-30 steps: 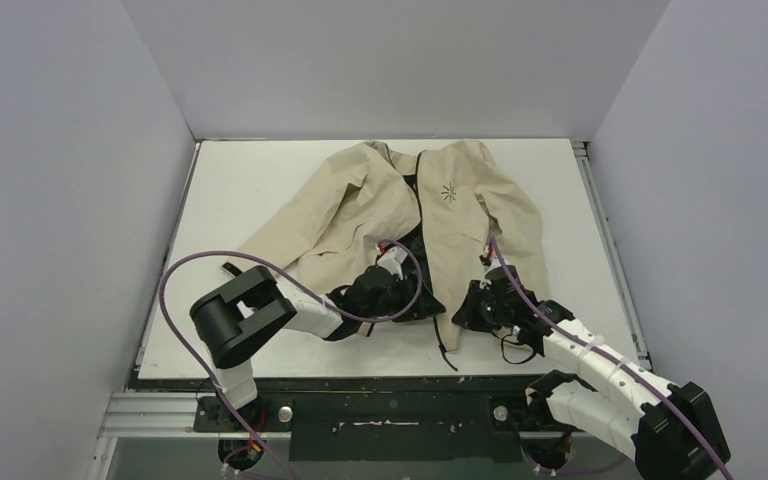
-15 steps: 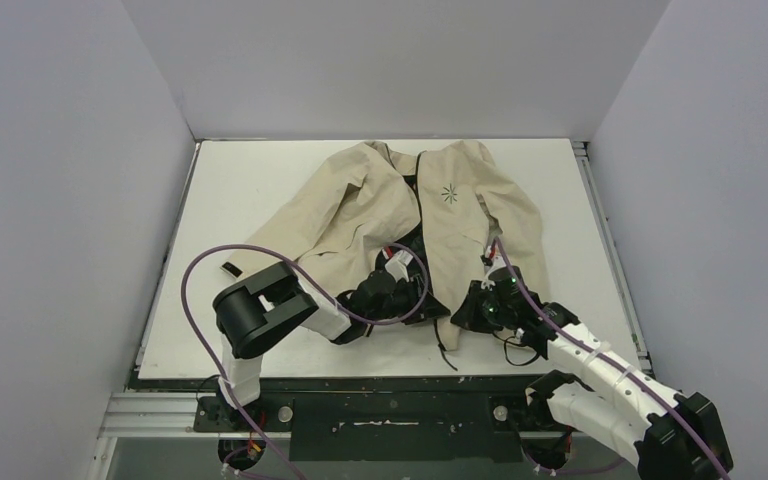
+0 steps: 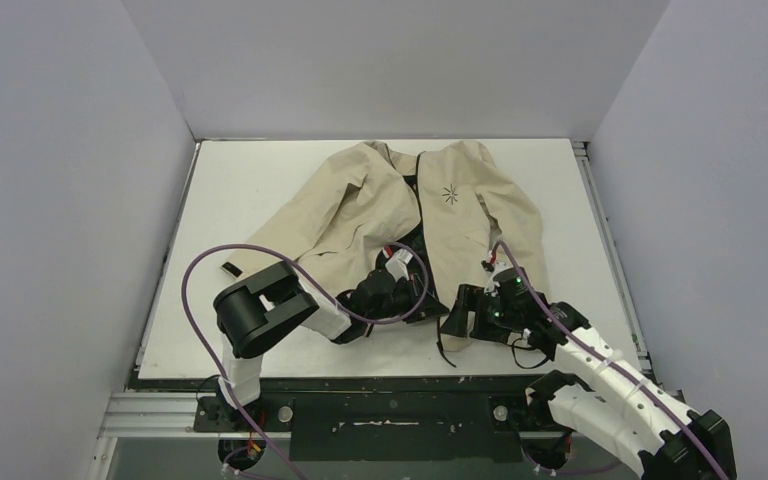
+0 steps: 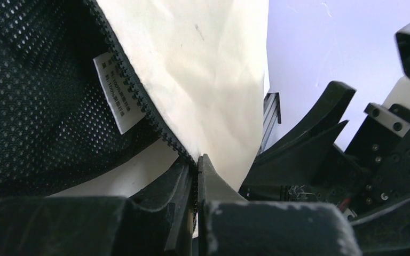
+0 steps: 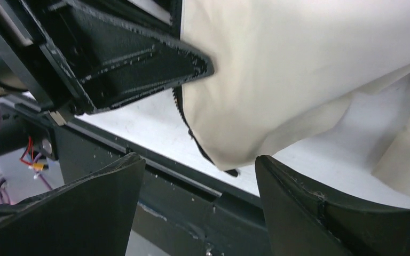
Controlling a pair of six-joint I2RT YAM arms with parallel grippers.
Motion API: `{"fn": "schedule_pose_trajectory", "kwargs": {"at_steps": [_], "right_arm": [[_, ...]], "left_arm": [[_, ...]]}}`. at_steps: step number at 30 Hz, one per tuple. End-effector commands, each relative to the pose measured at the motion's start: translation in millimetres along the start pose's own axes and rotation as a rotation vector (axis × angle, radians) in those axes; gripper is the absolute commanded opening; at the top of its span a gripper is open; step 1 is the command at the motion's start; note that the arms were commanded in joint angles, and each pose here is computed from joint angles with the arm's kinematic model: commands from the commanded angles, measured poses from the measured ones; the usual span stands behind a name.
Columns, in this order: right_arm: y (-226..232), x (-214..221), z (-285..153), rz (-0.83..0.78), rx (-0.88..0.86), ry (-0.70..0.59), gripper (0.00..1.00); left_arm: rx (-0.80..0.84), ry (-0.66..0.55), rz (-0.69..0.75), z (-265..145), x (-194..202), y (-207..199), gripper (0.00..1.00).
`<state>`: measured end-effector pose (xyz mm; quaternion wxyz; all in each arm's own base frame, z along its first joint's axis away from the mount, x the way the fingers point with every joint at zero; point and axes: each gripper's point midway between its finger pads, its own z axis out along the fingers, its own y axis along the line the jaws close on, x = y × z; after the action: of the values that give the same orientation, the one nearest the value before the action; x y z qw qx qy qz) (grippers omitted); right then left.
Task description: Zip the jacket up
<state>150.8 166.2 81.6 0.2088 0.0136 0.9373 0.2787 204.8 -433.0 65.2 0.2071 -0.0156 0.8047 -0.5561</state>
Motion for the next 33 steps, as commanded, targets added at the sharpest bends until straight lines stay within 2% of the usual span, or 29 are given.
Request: {"fn": "schedule_pose_trajectory", "kwargs": {"at_steps": [1,6,12,15,23,33], "right_arm": [[13.1,15.8,-6.5,0.019,-0.064,0.084,0.78],[6.4,26.1,-2.8,0.055,-0.049,0.109,0.79],[-9.5,28.3,14.2,0.087,-0.011,0.076,0.77],[-13.7,20.8,21.5,0.093,-0.014,0.008,0.77],[1.8,-4.1,30.6,0.098,-0.184,-0.204,0.73],[16.3,-11.5,26.4,-0.014,-0.278,-0.256,0.55]], "left_arm": [[0.104,-0.042,0.029,4.1,-18.2,-39.3,0.00],[0.104,-0.044,0.034,6.3,-20.4,-42.4,0.00],[0.101,-0.039,0.039,6.5,-20.9,-43.6,0.00],[0.094,-0.042,0.042,5.9,-22.3,-43.1,0.00],[0.085,-0.039,0.036,5.4,-22.9,-39.5,0.00],[0.074,-0.037,0.033,4.8,-23.9,-35.3,0.00]]}}
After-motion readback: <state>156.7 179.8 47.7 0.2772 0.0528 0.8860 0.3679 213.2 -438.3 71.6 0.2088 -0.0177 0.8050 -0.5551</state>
